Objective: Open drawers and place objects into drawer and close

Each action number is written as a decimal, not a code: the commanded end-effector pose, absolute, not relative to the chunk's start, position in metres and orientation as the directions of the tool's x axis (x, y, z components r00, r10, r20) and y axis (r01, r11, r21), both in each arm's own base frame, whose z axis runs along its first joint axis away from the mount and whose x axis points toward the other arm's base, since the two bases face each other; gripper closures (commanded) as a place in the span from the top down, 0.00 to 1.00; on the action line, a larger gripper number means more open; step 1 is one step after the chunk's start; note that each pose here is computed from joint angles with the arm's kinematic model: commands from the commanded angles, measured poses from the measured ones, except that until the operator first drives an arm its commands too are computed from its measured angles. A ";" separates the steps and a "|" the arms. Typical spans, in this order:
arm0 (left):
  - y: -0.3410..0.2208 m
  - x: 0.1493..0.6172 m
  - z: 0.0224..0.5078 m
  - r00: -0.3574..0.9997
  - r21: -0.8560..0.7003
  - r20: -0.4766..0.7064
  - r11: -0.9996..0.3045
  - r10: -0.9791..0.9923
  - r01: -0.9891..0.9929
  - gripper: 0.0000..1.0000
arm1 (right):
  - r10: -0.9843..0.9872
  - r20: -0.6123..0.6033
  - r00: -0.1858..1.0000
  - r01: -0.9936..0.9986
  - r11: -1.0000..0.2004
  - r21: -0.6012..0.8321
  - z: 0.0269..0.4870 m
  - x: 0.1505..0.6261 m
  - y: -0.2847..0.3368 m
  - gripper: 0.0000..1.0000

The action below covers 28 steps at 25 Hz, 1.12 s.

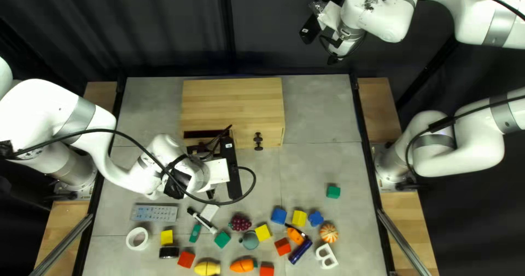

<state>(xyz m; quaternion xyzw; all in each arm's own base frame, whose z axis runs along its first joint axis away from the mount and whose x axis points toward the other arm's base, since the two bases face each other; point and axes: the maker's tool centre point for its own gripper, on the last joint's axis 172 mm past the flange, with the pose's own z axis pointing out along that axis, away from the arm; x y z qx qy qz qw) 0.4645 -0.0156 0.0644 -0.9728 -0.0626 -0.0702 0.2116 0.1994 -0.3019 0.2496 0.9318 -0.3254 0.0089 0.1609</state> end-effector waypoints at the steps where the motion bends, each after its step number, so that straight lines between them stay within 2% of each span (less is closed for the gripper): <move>1: -0.014 0.464 0.062 0.983 -0.405 0.156 -0.902 0.093 0.150 1.00 | -0.603 0.121 0.788 -0.609 -0.736 0.294 0.250 0.199 -0.302 1.00; 13: -0.019 0.466 0.061 0.987 -0.416 0.137 -0.900 0.081 0.132 1.00 | -0.603 0.121 0.788 -0.609 -0.736 0.294 0.250 0.199 -0.302 1.00; 22: -0.048 0.462 0.064 0.990 -0.402 0.128 -0.909 0.063 0.110 1.00 | -0.603 0.121 0.788 -0.609 -0.736 0.294 0.250 0.199 -0.302 1.00; 28: -0.063 0.460 0.086 0.990 -0.408 0.130 -0.908 0.048 0.098 1.00 | -0.603 0.121 0.788 -0.609 -0.736 0.294 0.250 0.199 -0.302 1.00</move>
